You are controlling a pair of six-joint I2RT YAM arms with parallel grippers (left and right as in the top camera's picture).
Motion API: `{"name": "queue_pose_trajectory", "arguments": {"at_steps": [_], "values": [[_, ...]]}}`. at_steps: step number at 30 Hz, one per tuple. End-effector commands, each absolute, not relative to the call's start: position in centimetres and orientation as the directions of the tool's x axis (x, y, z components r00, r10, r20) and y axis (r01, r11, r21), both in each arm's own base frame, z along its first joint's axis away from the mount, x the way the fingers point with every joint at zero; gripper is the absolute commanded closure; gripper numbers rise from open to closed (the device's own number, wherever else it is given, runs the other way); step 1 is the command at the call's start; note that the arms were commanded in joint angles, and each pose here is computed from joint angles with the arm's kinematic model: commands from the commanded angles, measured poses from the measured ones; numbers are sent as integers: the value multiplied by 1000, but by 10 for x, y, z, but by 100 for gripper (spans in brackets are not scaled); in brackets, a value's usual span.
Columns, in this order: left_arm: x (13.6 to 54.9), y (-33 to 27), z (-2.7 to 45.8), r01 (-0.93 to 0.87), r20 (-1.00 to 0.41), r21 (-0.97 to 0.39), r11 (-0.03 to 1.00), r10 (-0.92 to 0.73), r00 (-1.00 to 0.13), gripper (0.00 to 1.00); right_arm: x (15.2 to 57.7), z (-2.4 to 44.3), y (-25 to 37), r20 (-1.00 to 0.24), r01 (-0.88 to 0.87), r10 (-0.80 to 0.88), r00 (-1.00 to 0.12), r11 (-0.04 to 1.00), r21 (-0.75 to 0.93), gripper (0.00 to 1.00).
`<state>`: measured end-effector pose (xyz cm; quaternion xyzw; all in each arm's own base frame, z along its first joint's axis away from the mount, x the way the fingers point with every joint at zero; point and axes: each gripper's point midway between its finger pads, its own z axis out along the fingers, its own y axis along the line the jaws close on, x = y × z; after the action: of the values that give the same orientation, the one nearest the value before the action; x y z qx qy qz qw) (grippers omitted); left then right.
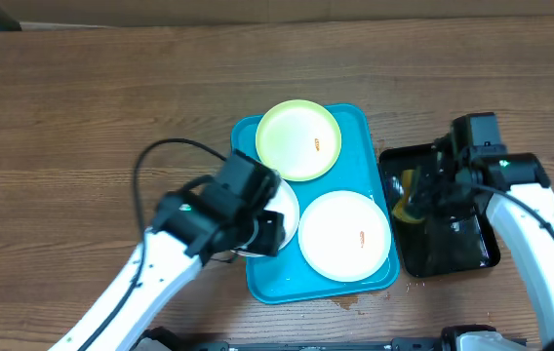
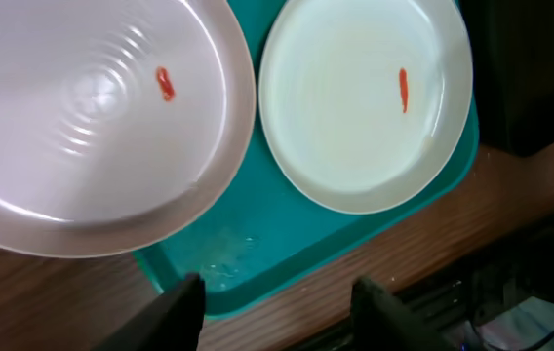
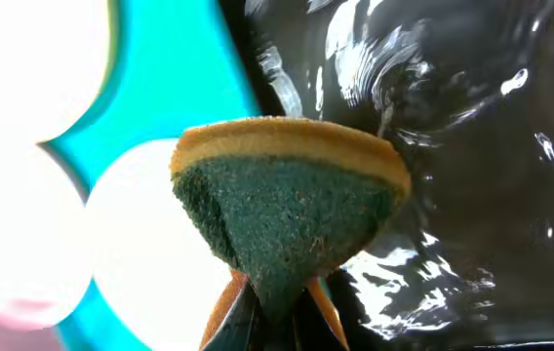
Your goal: Clean dirty plates on tray and stack at the side
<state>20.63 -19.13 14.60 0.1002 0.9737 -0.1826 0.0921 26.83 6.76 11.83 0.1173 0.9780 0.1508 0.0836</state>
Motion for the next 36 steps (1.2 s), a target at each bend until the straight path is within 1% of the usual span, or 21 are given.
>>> {"name": "queue_pose_trajectory", "arguments": {"at_steps": [1,3,6,8,11,16,18,20,21,24,26,29,31,33,34,36], "values": [[203,-208,121,180,-158,-352,919,131,-979,50,263,136,101,-149,80,149,-978,915,395,96],[203,-222,110,201,-139,-370,907,160,-977,50,255,133,115,-141,33,96,-985,919,394,96],[201,-231,91,184,-88,-352,918,163,-983,51,245,125,127,-135,-16,34,-990,936,351,96],[199,-235,78,164,-49,-337,927,157,-986,53,243,121,124,-138,15,57,-989,956,292,96],[195,-234,60,100,21,-303,948,112,-994,60,243,121,127,-142,15,58,-988,960,281,96],[192,-231,33,24,108,-248,968,53,-993,59,239,120,127,-127,12,48,-991,961,275,96],[192,-235,24,20,127,-257,966,54,-990,60,237,119,127,-119,14,48,-992,962,273,96],[196,-242,17,19,128,-274,961,57,-990,64,234,119,126,-110,16,47,-993,963,269,96],[197,-245,15,18,130,-284,959,57,-990,67,234,118,126,-108,9,40,-993,962,271,96],[201,-243,10,-22,140,-274,961,17,-990,85,230,118,131,-100,-20,10,-995,956,293,96],[206,-238,9,-58,141,-263,963,-21,-990,91,227,114,130,-89,-19,7,-996,956,292,96],[215,-229,7,-118,124,-228,966,-91,-988,91,222,105,128,-70,-14,7,-998,958,287,96],[221,-230,6,-123,106,-235,964,-101,-989,89,219,99,130,-57,-13,4,-998,954,299,96],[225,-233,6,-119,89,-252,960,-100,-991,89,217,92,131,-53,-14,3,-999,951,309,96],[227,-235,7,-116,82,-260,959,-98,-992,89,216,89,132,-54,-15,2,-999,950,312,96],[226,-237,7,-109,79,-262,959,-91,-993,96,215,84,135,-51,-19,-2,-999,942,334,96]]}}
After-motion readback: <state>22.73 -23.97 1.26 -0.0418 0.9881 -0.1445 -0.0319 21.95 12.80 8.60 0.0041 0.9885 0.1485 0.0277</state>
